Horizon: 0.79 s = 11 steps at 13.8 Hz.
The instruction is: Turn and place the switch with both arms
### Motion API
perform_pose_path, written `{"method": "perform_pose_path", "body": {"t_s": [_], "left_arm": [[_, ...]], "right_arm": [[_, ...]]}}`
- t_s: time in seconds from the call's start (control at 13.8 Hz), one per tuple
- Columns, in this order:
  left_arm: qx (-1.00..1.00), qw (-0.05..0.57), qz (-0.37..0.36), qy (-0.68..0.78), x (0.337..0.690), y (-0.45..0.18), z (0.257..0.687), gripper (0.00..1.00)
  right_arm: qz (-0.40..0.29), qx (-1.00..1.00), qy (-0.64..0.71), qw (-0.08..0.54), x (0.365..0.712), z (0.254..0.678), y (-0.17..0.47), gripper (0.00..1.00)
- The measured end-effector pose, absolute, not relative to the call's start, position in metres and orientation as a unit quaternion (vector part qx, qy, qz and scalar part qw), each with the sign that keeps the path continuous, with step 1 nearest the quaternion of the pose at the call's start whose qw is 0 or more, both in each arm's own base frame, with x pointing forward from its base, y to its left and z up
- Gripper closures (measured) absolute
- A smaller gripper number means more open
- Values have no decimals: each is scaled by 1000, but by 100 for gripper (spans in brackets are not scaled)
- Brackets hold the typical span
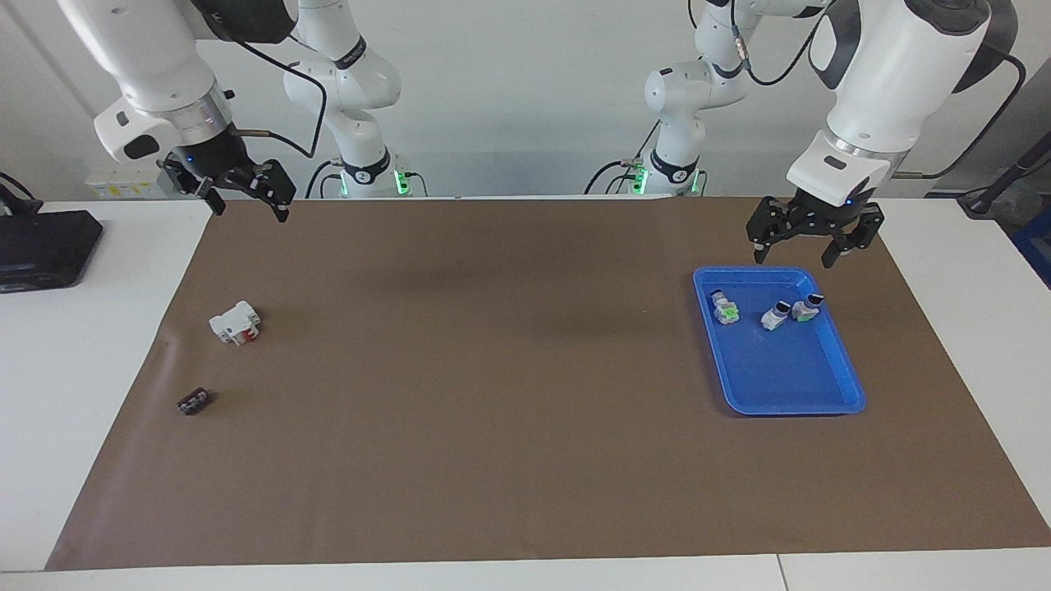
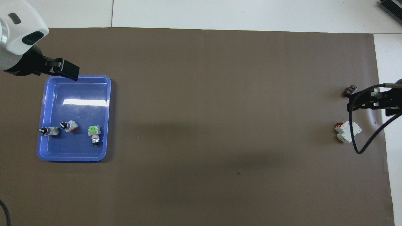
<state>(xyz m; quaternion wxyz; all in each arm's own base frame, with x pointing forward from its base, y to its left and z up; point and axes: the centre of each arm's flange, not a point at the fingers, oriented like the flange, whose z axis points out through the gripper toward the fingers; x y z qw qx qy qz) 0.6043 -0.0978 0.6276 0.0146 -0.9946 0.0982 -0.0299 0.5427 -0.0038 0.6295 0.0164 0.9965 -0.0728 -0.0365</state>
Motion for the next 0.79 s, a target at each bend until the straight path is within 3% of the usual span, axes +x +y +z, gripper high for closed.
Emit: {"method": "perform_pose_path", "body": {"t_s": [0.79], "left_arm": [[-996, 17, -9, 89, 601, -87, 625, 0]], "right_arm": [[-38, 996, -74, 16, 543, 629, -6, 0]]}}
